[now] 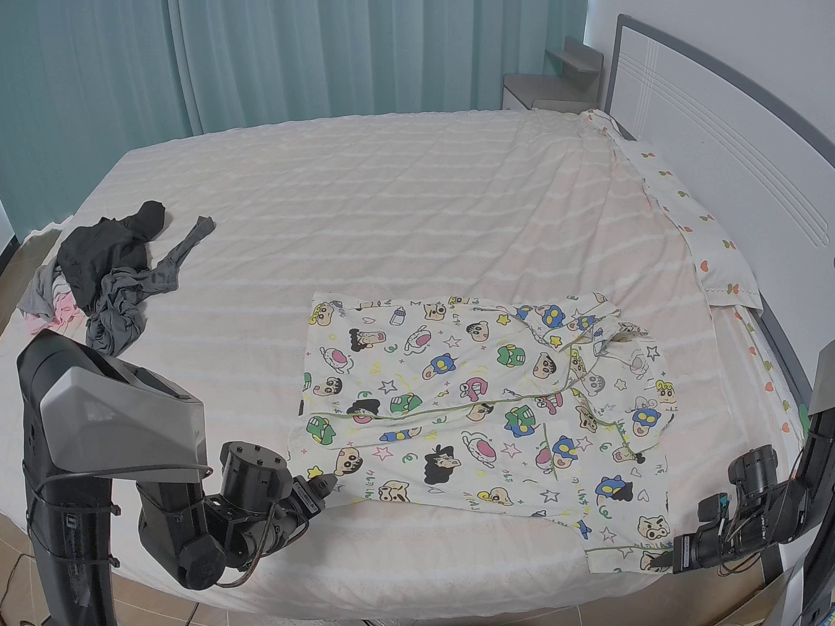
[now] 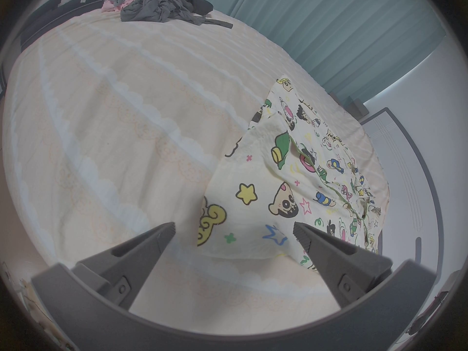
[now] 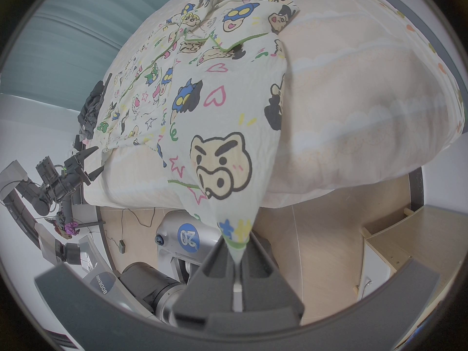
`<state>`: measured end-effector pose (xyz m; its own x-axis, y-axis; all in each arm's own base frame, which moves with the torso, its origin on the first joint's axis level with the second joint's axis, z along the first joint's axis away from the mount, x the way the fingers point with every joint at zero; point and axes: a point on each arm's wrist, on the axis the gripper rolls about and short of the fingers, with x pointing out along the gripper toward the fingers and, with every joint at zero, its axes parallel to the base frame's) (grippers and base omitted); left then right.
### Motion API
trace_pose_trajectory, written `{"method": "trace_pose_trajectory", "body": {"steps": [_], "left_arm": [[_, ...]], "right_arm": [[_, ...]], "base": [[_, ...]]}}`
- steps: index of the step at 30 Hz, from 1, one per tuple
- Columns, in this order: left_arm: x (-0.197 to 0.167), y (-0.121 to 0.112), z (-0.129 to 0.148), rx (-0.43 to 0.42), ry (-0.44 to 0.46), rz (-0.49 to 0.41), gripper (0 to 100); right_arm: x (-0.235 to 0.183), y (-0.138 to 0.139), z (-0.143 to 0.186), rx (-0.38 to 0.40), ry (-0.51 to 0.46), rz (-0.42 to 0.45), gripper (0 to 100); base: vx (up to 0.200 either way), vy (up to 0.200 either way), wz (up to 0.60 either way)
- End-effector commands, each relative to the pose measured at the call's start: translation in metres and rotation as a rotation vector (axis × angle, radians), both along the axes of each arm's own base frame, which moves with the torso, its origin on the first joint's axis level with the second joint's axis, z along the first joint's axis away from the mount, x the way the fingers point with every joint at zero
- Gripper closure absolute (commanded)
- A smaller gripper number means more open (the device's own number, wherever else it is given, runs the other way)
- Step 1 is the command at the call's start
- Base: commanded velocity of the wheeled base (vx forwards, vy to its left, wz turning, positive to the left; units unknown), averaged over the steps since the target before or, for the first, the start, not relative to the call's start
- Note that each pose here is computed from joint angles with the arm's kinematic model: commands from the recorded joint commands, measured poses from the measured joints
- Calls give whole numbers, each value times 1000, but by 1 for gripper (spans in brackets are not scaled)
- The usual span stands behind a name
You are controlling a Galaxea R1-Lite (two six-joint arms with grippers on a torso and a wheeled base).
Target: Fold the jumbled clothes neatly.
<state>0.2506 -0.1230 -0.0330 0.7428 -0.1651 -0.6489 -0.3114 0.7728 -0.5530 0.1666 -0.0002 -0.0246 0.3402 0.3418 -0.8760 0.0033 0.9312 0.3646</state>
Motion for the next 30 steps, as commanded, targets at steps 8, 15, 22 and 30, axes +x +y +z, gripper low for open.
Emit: {"method": "trace_pose_trajectory", "body": {"steps": [8,15,22,30], "left_arm": [[6,-6,-2,-10,-13,-12,100],[8,-6,-7,-1,-4,-8,100],[-2,1,13,-16,-33,-1,100],[-11,5,18,-16,-20,-8,100]], "right_arm": [[-5,1,0,6,15,7,100],[-5,1,0,6,13,7,100],[-5,0,5,6,-8,2,100],[-8,-1,13,17,-24,0,100]], "base": [[0,0,0],[0,0,0],[0,0,0],[0,0,0]]}}
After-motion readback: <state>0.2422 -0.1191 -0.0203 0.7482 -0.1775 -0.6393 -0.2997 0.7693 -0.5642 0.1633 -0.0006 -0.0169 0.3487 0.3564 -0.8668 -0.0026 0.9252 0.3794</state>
